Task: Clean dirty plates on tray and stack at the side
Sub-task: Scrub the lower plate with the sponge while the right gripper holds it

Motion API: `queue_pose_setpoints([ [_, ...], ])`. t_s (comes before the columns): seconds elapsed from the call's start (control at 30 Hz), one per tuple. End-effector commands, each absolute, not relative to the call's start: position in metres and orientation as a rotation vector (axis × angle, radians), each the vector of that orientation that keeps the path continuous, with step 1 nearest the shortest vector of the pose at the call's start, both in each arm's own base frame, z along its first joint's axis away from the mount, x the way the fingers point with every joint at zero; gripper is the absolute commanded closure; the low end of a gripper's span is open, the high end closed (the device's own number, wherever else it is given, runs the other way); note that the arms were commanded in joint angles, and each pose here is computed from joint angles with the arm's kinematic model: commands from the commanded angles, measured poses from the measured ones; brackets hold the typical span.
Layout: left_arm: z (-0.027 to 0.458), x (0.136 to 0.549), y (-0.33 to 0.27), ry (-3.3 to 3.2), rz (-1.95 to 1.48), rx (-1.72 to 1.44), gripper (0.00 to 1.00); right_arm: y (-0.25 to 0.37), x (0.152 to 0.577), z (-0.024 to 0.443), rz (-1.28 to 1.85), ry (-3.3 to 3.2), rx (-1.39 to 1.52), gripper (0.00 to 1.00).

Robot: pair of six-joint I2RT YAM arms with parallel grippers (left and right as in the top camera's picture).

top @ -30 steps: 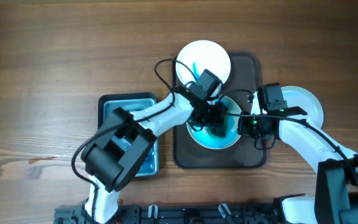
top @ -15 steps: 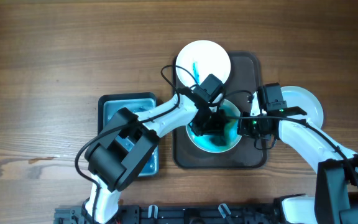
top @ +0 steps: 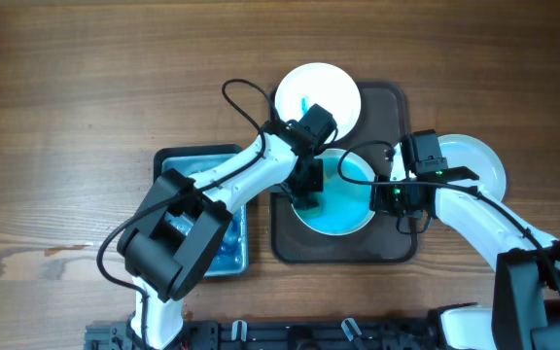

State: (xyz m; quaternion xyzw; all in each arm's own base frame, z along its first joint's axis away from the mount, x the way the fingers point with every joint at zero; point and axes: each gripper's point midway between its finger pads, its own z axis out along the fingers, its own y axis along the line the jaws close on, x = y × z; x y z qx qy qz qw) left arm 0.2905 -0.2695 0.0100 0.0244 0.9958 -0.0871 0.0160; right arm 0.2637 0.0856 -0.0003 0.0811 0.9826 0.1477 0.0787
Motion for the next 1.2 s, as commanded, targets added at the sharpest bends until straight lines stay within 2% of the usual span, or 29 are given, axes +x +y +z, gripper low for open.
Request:
queue_pose_setpoints([
  [0.0,0.007,0.298,-0.284,3.077,-0.419,0.082,0.96,0.071,0.248,-0.017,0.326,3.003,0.263,0.96],
  [0.1,0.012,0.283,-0.334,3.104,-0.818,0.113,0.96,0.071,0.248,-0.017,0.326,3.004,0.264,0.96],
  [0.27,0.014,0.258,-0.379,3.098,-1.118,0.237,0.96,0.071,0.247,-0.017,0.331,3.004,0.263,0.96],
  [0.43,0.009,0.237,-0.391,3.133,-1.172,0.307,0.96,0.071,0.247,-0.017,0.331,3.004,0.263,0.96],
  [0.63,0.007,0.23,-0.381,3.185,-1.142,0.317,0.96,0.071,0.247,-0.017,0.331,3.004,0.263,0.96],
  [0.77,-0.007,0.239,-0.349,3.252,-0.903,0.21,0.96,0.071,0.247,-0.017,0.332,3.004,0.263,0.96],
  [0.9,-0.021,0.264,-0.274,3.218,-0.246,0.07,0.96,0.075,0.247,-0.017,0.361,3.005,0.261,0.96],
  [1.0,-0.015,0.279,-0.236,3.126,0.059,-0.005,0.96,0.075,0.248,-0.016,0.361,3.002,0.26,0.96],
  [1.17,0.002,0.292,-0.203,2.998,0.303,-0.092,0.96,0.075,0.248,-0.016,0.361,3.002,0.26,0.96],
])
